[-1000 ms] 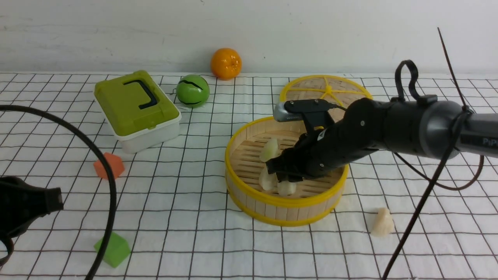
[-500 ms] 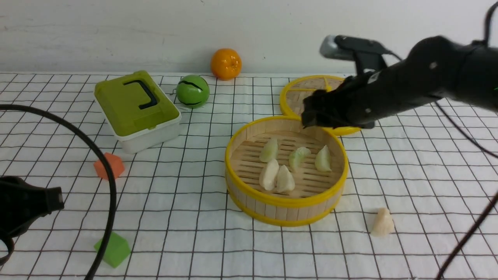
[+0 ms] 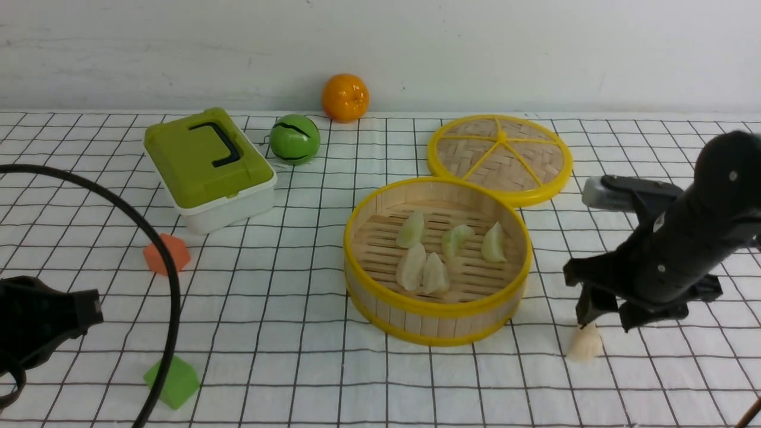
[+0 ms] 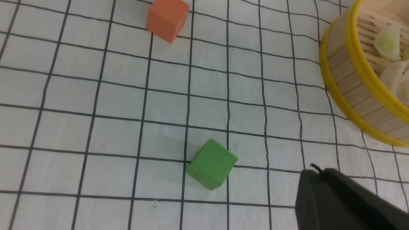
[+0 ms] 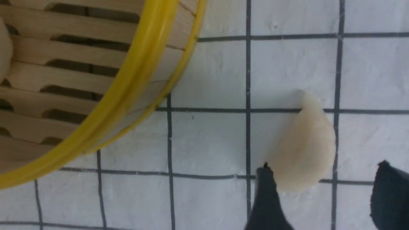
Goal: Put the dumplings into the steamer on the table with the white tablecloth.
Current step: 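Reach for and grasp a dumpling lying on the table beside the steamer, then place the dumpling in the bamboo steamer basket with the right gripper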
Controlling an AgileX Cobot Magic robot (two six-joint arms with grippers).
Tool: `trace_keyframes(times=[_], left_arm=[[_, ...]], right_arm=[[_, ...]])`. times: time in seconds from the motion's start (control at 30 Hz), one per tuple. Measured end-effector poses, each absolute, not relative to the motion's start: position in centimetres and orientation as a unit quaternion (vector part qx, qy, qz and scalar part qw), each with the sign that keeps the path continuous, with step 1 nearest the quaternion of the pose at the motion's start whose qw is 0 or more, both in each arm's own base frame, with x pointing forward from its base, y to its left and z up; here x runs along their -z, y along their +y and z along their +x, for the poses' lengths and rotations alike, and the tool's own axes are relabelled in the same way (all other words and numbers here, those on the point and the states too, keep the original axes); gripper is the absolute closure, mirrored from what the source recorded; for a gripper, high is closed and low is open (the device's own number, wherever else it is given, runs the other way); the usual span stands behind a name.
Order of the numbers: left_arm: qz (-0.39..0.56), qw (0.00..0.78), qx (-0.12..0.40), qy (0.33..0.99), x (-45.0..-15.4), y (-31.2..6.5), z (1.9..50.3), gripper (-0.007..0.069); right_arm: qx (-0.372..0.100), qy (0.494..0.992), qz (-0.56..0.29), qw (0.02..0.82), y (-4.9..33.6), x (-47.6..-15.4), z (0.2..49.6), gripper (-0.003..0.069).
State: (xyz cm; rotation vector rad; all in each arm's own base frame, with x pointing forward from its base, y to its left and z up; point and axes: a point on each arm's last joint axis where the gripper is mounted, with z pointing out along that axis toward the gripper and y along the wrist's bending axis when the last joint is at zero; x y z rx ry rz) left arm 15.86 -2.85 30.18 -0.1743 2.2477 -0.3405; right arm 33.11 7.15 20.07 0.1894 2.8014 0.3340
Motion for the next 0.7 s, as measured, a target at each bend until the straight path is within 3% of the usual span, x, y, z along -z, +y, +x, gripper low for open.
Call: trace_keyframes(times=[0.2, 0.47, 0.7], left_arm=[[-0.072, 0.417, 0.14, 0.895, -30.2, -2.9, 15.9, 0.0636], [-0.074, 0.416, 0.142, 0.895, -30.2, -2.9, 15.9, 0.0631], [-0.073, 0.416, 0.142, 0.895, -30.2, -2.9, 15.8, 0.0628]], right_arm=[[-0.119, 0.975, 0.081, 0.17, 7.1, -18.4, 33.4, 0.0261], [-0.097, 0.983, 0.045, 0.151, 8.3, -16.2, 33.6, 0.0428], [-0.079, 0.987, 0.018, 0.14, 8.2, -17.0, 33.2, 0.043]])
